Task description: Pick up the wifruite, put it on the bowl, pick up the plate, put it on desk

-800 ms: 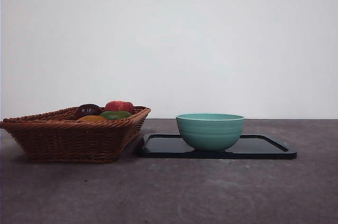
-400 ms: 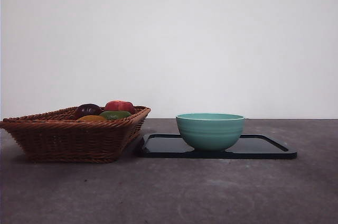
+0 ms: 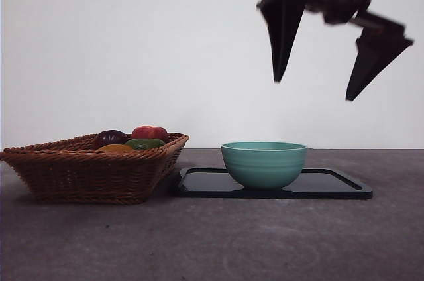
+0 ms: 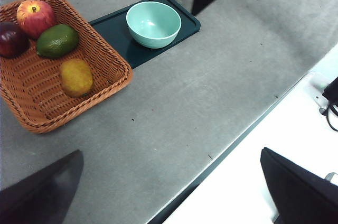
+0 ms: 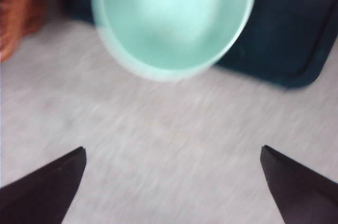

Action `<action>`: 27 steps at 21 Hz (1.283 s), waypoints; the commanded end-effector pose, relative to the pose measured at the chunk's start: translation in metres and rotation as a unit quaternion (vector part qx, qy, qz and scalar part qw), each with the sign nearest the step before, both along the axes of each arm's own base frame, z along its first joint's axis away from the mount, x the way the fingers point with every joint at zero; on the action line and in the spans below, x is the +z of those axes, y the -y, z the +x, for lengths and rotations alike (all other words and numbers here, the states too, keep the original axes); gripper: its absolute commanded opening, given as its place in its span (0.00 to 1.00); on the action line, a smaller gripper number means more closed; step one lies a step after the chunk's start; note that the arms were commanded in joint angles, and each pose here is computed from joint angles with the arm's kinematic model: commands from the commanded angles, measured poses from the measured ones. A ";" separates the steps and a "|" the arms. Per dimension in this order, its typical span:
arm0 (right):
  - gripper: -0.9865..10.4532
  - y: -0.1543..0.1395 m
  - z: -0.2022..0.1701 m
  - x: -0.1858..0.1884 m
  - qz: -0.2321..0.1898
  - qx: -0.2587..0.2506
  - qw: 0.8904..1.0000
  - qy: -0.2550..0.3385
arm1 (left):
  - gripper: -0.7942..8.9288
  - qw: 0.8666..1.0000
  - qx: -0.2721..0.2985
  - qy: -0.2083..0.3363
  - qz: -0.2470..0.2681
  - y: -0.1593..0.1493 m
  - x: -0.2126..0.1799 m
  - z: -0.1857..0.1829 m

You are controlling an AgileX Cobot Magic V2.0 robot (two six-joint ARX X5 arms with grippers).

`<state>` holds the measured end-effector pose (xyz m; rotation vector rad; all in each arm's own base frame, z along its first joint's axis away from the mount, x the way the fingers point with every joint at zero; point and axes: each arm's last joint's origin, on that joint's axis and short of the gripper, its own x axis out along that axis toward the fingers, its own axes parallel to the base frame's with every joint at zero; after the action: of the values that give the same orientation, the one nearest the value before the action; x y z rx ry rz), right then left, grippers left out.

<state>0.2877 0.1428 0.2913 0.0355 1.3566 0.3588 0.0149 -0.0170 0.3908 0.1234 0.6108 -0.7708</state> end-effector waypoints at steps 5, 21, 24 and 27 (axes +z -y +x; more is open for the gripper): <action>0.59 -0.006 0.072 -0.023 -0.020 -0.001 1.000 0.009 | 0.66 1.000 -0.009 0.009 -0.002 0.000 0.003 0.000; 0.28 -0.009 0.110 -0.076 -0.029 0.006 0.999 -0.014 | 0.66 1.000 -0.009 0.007 -0.001 0.000 0.003 -0.001; 0.17 -0.009 0.109 -0.076 -0.029 0.009 0.999 -0.016 | 0.66 1.000 -0.009 0.008 -0.001 0.000 0.003 -0.001; 0.09 -0.009 0.108 -0.076 -0.032 0.013 0.999 -0.021 | 0.66 1.000 -0.009 0.008 -0.001 0.000 0.003 -0.001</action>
<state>0.3911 0.1486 0.2186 -0.0171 1.4125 0.3237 0.0147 -0.0170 0.3906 0.1238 0.6140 -0.7709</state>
